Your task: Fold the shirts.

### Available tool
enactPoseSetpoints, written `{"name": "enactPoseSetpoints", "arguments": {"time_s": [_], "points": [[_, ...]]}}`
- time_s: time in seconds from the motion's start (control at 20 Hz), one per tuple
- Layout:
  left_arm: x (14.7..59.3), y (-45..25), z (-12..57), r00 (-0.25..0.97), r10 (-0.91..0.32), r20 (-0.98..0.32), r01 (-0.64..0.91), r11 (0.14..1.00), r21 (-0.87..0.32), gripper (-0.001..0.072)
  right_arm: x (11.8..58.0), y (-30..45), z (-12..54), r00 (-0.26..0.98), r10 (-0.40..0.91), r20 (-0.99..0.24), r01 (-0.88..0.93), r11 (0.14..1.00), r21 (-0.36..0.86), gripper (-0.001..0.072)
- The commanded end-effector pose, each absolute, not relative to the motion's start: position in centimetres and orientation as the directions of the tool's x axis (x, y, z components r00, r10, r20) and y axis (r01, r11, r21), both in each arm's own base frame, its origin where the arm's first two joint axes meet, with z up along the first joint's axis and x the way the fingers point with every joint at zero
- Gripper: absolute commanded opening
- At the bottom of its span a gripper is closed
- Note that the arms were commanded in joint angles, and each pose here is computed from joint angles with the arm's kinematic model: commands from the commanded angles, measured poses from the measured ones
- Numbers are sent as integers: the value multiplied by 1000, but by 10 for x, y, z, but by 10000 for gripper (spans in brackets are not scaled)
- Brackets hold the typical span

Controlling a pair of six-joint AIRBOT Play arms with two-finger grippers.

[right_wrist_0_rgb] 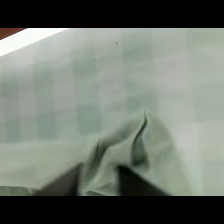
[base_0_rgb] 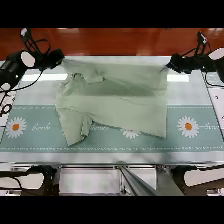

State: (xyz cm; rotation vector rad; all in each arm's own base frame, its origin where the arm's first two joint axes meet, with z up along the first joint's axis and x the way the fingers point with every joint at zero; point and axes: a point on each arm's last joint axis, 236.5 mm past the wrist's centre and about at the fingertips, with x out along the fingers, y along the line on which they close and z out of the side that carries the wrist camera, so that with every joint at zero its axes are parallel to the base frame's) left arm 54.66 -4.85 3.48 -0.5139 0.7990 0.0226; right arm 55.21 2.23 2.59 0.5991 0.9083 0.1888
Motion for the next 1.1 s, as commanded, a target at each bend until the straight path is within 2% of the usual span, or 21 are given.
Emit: {"name": "enactPoseSetpoints", "arguments": {"time_s": [0.0, 0.1, 0.2, 0.3, 0.35, 0.45, 0.55, 0.8, 0.9, 1.0, 1.05], "points": [[527, -50, 20, 580, -255, -773, -216, 867, -448, 505, 569, 32, 48, 629, 488, -605, 97, 723, 684, 414], [510, -16, 43, 506, -261, -822, -241, 872, -425, 505, 551, 17, 88, 597, 552, -582, 54, 697, 715, 414], [477, 31, 61, 424, -255, -869, -285, 873, -395, 505, 520, -12, 117, 579, 553, -599, 46, 711, 702, 412], [434, 66, 61, 346, -258, -902, -337, 863, -377, 505, 484, -44, 124, 565, 448, -693, 70, 811, 581, 412], [409, 75, 51, 294, -272, -916, -375, 849, -372, 505, 467, -50, 122, 562, 411, -718, 95, 829, 550, 412], [359, 69, 16, 180, -362, -915, -434, 805, -404, 504, 429, -44, 97, 548, 396, -737, 151, 820, 553, 412], [329, 45, -19, 128, -507, -852, -480, 720, -500, 504, 390, -29, 58, 516, 395, -760, 187, 814, 550, 412], [336, 26, -57, 234, -652, -721, -499, 556, -665, 504, 308, 8, -1, 417, 438, -796, 255, 784, 565, 412], [346, 13, -62, 244, -703, -668, -473, 515, -715, 504, 295, 14, -4, 417, 442, -794, 260, 779, 571, 412], [345, 3, -79, 203, -725, -658, -489, 507, -710, 504, 294, 19, -1, 428, 455, -781, 257, 767, 587, 412], [345, 0, -84, 191, -730, -656, -490, 508, -708, 451, 296, 22, 2, 436, 465, -771, 257, 756, 602, 412]]}}
